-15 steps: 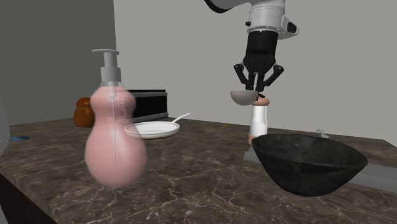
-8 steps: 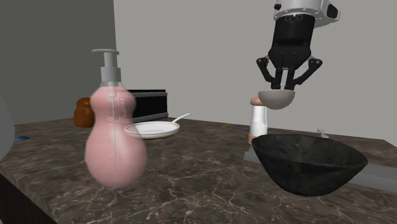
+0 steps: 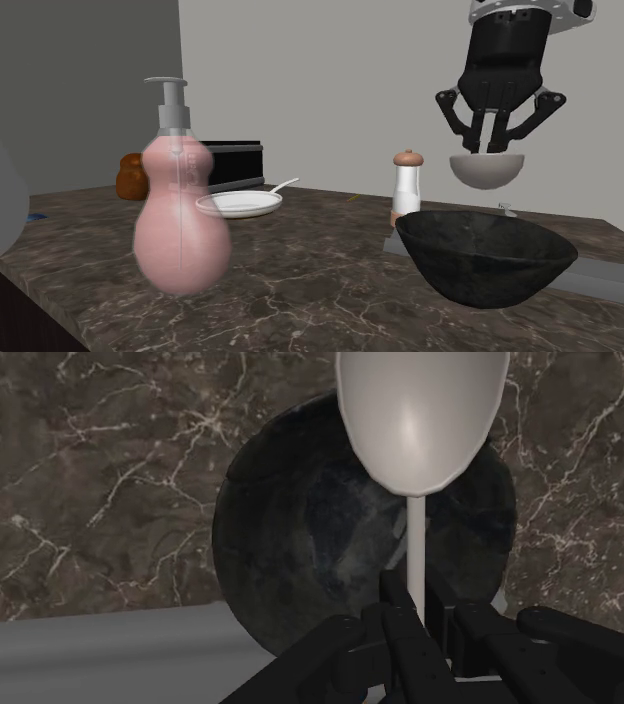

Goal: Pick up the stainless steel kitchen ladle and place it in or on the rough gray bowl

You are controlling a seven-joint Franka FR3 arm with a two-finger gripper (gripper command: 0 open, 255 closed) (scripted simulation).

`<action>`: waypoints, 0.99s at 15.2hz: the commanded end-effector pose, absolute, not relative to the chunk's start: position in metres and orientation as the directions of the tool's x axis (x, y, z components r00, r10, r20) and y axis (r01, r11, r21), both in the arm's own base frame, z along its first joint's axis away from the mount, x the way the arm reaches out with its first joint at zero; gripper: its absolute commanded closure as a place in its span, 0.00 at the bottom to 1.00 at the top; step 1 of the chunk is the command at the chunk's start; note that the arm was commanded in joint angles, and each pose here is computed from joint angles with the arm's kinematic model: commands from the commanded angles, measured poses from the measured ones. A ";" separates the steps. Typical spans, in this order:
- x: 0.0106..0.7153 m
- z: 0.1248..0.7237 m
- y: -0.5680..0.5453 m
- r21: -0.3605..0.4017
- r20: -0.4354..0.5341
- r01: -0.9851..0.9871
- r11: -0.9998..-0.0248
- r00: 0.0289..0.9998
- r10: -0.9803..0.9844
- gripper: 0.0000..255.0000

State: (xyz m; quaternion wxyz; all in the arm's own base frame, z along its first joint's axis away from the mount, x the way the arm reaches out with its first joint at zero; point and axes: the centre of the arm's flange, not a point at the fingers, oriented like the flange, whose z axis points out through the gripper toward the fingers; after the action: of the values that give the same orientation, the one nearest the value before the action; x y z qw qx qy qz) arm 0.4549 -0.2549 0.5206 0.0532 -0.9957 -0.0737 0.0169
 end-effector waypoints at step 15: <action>0.455 0.452 -0.255 -0.108 -0.026 0.145 -0.983 0.989 0.149 1.00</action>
State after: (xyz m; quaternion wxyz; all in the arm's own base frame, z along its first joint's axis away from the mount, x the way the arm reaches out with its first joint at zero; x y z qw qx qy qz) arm 0.4550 -0.2553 0.4529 0.0531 -0.9957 -0.0739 0.0168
